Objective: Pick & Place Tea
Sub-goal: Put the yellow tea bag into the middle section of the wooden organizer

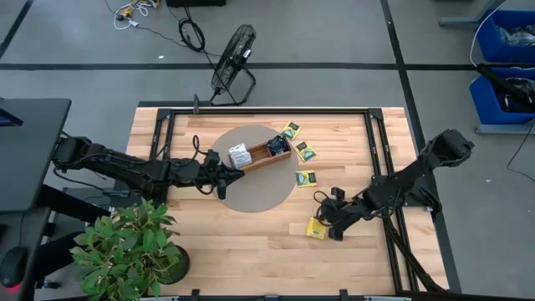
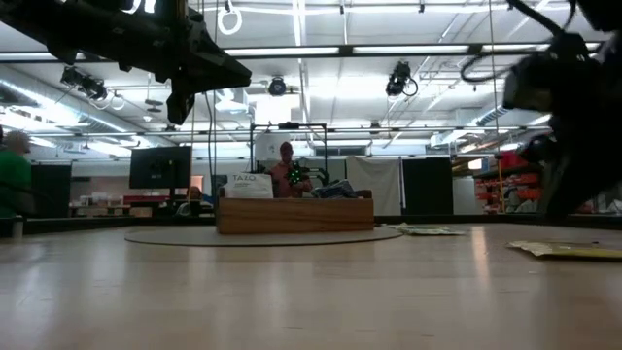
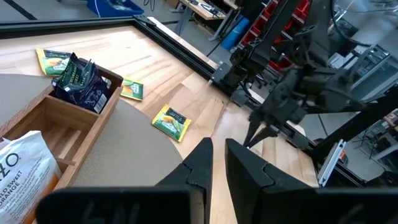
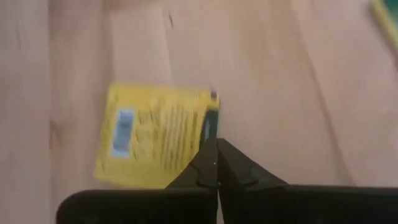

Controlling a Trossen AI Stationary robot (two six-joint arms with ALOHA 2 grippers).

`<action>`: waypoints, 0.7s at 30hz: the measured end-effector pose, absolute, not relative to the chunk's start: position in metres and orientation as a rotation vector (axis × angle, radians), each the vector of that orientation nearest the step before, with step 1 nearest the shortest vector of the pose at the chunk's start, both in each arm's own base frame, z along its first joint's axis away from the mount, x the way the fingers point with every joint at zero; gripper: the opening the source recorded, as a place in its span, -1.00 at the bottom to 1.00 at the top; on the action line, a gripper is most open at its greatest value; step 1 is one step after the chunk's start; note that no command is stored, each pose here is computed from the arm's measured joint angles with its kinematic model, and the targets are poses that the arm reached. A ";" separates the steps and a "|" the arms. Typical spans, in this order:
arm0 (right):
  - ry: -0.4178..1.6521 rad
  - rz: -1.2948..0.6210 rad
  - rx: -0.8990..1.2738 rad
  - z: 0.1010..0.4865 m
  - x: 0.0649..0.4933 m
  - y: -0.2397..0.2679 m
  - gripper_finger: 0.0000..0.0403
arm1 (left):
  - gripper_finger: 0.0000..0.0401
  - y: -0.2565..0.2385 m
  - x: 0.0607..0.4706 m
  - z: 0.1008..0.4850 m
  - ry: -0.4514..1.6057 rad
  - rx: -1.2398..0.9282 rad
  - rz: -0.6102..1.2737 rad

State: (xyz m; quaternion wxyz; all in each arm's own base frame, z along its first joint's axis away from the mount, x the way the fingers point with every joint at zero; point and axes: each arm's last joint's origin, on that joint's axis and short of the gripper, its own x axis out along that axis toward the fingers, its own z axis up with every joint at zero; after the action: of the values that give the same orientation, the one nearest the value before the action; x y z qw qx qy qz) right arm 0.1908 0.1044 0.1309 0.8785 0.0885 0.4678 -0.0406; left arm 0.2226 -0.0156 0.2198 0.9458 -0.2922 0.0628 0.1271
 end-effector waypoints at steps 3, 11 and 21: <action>0.918 -0.118 0.171 0.148 0.198 0.107 -1.00 | -0.77 -0.016 0.223 0.220 0.128 -0.595 0.259; 0.953 -0.078 0.323 0.159 0.195 0.120 -0.68 | -0.77 -0.016 0.223 0.220 0.131 -0.587 0.259; 0.923 -0.172 0.324 0.145 0.182 0.126 0.26 | -0.77 -0.016 0.223 0.220 0.132 -0.584 0.259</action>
State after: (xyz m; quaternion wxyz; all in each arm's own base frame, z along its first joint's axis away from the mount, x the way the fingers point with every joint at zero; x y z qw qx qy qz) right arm 0.1818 0.1257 0.1451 0.8792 0.1554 0.4429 -0.0823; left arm 0.2226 -0.0156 0.2195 0.9473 -0.2869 0.0647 0.1272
